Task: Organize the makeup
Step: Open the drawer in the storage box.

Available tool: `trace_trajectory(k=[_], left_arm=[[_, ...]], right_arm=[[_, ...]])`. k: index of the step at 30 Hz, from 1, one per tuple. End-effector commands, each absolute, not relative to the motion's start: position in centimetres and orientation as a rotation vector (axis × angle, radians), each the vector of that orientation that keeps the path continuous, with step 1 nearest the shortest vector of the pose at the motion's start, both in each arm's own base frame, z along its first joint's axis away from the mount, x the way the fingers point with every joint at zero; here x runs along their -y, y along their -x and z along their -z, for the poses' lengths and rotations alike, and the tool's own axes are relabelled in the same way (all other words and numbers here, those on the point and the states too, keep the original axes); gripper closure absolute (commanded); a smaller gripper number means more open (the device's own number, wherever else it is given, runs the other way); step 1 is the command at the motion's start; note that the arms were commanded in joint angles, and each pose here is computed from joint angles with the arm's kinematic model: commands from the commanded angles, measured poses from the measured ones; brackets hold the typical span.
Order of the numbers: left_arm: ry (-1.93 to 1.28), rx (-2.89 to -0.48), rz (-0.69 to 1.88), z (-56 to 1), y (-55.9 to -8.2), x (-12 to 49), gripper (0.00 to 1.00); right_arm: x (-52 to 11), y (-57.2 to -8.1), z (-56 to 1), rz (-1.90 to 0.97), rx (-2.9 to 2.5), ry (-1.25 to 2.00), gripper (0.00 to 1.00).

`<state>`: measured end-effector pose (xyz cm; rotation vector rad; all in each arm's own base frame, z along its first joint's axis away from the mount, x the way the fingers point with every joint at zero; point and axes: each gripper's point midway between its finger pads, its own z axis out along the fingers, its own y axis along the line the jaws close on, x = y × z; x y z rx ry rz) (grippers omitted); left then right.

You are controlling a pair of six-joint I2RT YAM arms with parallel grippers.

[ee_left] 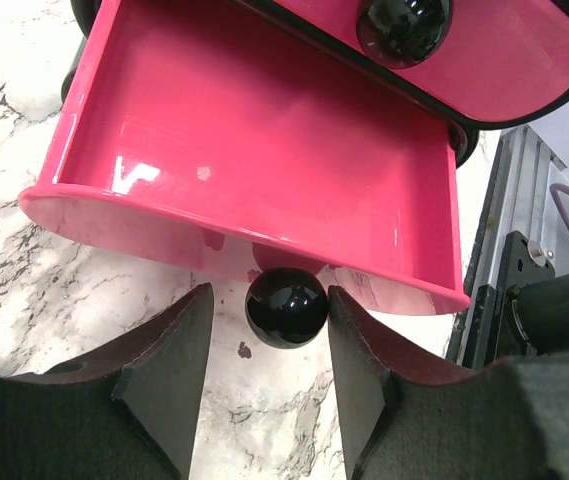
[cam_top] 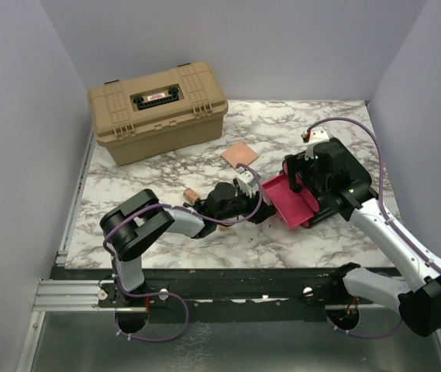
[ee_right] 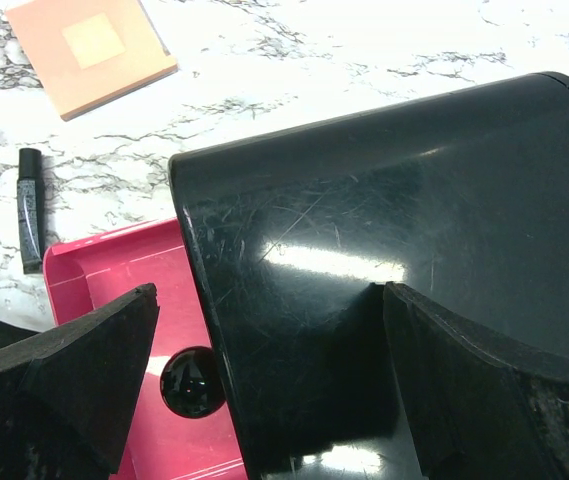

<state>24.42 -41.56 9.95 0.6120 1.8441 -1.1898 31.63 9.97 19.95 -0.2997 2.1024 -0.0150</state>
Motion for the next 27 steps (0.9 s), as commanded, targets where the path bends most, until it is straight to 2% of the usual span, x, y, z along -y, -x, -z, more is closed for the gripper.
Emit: trace_trajectory(k=[1, 11, 22, 27], left_arm=[[-0.61, -1.817, 1.195, -11.3, -24.7, 41.6, 0.49], [-0.643, -1.783, 1.227, -12.8, -23.9, 41.4, 0.39], [-0.621, -1.762, 1.188, -14.1, -24.2, 39.3, 0.36], [-0.482, -1.766, 1.055, -15.2, -26.1, 35.9, 0.36]], right_arm=[[-10.3, -30.7, -18.7, -0.02, -2.177, 0.322, 0.0], [-10.9, -30.7, -19.2, -0.063, -2.166, 0.318, 0.0], [-10.9, -30.5, -19.9, -0.077, -2.148, 0.302, 0.0], [-11.0, -30.5, -20.6, -0.095, -2.132, 0.287, 0.0]])
